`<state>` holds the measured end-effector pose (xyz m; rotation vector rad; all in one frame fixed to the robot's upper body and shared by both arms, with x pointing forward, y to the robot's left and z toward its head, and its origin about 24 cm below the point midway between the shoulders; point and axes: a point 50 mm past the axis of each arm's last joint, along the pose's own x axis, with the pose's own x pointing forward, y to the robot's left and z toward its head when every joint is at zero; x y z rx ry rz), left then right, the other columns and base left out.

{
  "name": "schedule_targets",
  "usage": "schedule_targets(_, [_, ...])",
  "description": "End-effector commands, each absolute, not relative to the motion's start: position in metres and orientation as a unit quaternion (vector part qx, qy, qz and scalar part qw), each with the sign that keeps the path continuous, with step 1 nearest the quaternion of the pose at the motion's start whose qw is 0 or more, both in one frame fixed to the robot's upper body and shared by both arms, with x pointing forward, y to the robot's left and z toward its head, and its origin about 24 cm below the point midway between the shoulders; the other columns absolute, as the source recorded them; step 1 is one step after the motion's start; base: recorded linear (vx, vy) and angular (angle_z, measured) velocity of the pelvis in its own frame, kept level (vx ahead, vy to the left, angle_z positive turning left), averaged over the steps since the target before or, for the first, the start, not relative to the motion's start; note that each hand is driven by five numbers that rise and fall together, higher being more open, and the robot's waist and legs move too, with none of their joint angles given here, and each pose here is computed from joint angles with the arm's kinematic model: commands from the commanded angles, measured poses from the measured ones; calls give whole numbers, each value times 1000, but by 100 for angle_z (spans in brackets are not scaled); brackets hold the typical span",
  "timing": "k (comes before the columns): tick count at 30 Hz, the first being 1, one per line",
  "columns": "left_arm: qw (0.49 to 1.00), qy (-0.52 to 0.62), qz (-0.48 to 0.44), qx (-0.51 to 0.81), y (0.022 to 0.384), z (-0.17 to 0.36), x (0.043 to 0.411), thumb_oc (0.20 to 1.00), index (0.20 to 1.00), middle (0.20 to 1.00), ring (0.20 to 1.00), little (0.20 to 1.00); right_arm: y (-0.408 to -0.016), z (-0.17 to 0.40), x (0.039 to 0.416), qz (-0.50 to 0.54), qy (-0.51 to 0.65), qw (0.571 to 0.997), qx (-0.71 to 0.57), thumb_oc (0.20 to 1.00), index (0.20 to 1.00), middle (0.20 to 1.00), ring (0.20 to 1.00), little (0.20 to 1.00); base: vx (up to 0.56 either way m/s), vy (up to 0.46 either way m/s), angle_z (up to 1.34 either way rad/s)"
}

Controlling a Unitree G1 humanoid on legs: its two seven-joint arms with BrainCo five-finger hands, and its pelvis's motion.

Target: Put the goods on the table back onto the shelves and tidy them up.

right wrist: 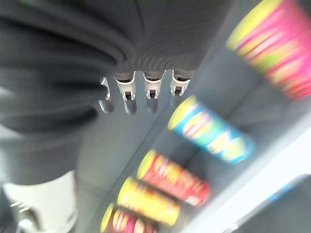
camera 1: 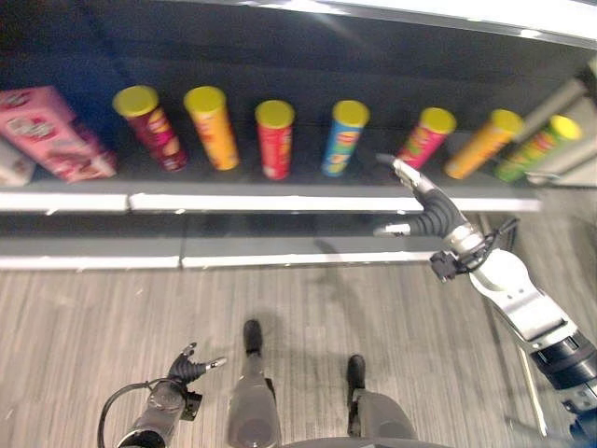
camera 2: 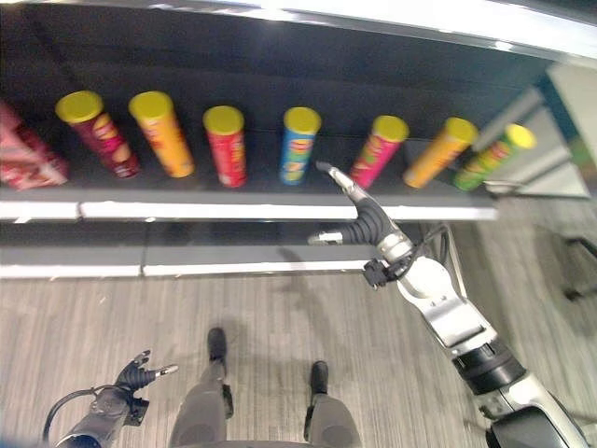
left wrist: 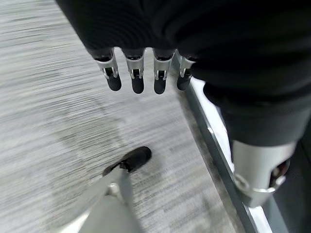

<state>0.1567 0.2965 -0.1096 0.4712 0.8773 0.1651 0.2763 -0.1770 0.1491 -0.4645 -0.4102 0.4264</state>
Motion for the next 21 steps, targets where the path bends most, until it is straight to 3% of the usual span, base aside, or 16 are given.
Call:
schedule_targets(1, [867,431,67,241,301,-111,152,1000,1000,1000,1000,1000,-184,176,271,220,-261,922,-184,1000,1000,1000,1000,1000,-50,10,-90])
schedule_targets(12, [867,450,78,196,291,-122,134,1000,1000,1000,1000,1000,-253,160,263,53,-215,963,-151,1000,1000,1000,1000,1000,-15,-132,-113])
schedule_targets(16, [871,448,65,189,279,-126,137,1000,1000,1000,1000,1000,-295,172,242,-42,-211,952,-217,1000,1000,1000,1000,1000,66,-253,-29])
schedule_targets(21, [882,431,43,183,267,-125,149,1000,1000,1000,1000,1000,-316,187,224,-107,-239,934,-244,1000,1000,1000,1000,1000,80,-248,-8])
